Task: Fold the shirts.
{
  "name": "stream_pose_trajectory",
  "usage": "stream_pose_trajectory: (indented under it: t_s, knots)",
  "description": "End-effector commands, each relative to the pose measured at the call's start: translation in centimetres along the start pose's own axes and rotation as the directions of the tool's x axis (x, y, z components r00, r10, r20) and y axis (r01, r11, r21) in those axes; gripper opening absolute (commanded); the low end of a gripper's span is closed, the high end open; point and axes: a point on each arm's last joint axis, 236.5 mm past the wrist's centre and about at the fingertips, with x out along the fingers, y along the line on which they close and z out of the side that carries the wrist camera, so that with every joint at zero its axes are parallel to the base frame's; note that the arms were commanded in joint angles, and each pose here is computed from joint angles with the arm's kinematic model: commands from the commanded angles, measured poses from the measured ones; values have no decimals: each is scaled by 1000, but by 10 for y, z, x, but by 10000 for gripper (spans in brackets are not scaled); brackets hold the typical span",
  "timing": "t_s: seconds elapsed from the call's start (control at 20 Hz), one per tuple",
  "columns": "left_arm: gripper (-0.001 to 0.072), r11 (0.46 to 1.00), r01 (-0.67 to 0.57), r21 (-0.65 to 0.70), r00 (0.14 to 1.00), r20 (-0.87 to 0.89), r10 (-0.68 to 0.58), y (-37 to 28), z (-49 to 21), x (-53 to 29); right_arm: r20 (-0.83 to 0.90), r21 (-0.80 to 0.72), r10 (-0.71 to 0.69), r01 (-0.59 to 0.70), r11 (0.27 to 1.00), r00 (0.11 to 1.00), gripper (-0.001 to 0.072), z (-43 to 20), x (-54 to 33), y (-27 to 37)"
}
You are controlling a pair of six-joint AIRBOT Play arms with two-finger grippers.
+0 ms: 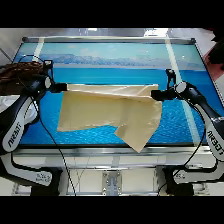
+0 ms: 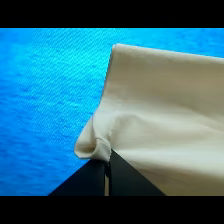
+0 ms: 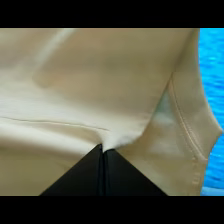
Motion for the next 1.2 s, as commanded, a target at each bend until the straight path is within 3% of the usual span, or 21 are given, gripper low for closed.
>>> stream_pose_trajectory:
  t_s: [0.0, 0.05, 0.1, 0.15, 0.2, 0.4, 0.55, 0.65, 0.7, 0.95, 1.15]
  knots:
    - [15, 999, 15, -29, 999, -39, -16, -5, -13, 10, -47, 27, 1, 0, 1000, 999, 26, -15, 18, -5]
    - [15, 999, 15, -30, 998, -59, -17, -5, -17, 9, -47, 38, 8, -6, 999, 999, 49, -15, 19, -4]
    - [86, 1000, 7, -29, 996, -85, -10, -3, -20, 6, -46, 50, 16, -14, 999, 999, 161, -14, 17, -2]
    - [437, 999, -2, -32, 994, -108, -1, 0, -20, -2, -54, 63, 23, -19, 998, 998, 300, -12, 13, -2]
    - [682, 999, -16, -31, 992, -126, 12, 5, -17, -13, -61, 64, 24, -20, 998, 998, 334, -8, 4, -2]
    - [687, 997, -73, -24, 994, 83, 75, 31, 45, -108, 7, 77, 37, -37, 996, 999, 341, 18, -77, 1]
    - [686, 996, -78, -43, 977, 196, 85, 43, 54, -179, -205, 248, 97, -45, 968, 974, 418, -59, -113, 1]
    - [686, 995, -82, -52, 974, 208, 92, 49, 41, -196, -287, 378, 204, -85, 922, 936, 425, -114, -106, 15]
    - [687, 995, -78, -57, 976, 199, 88, 49, 33, -198, -312, 435, 248, -94, 895, 917, 487, -140, -96, 22]
    - [686, 997, -51, -66, 989, 138, 60, 42, 11, -189, -377, 637, 410, -89, 765, 831, 487, -239, -53, 61]
    - [686, 997, -26, -76, 990, 136, 36, 36, 11, -189, -400, 622, 392, -68, 780, 829, 488, -267, -38, 73]
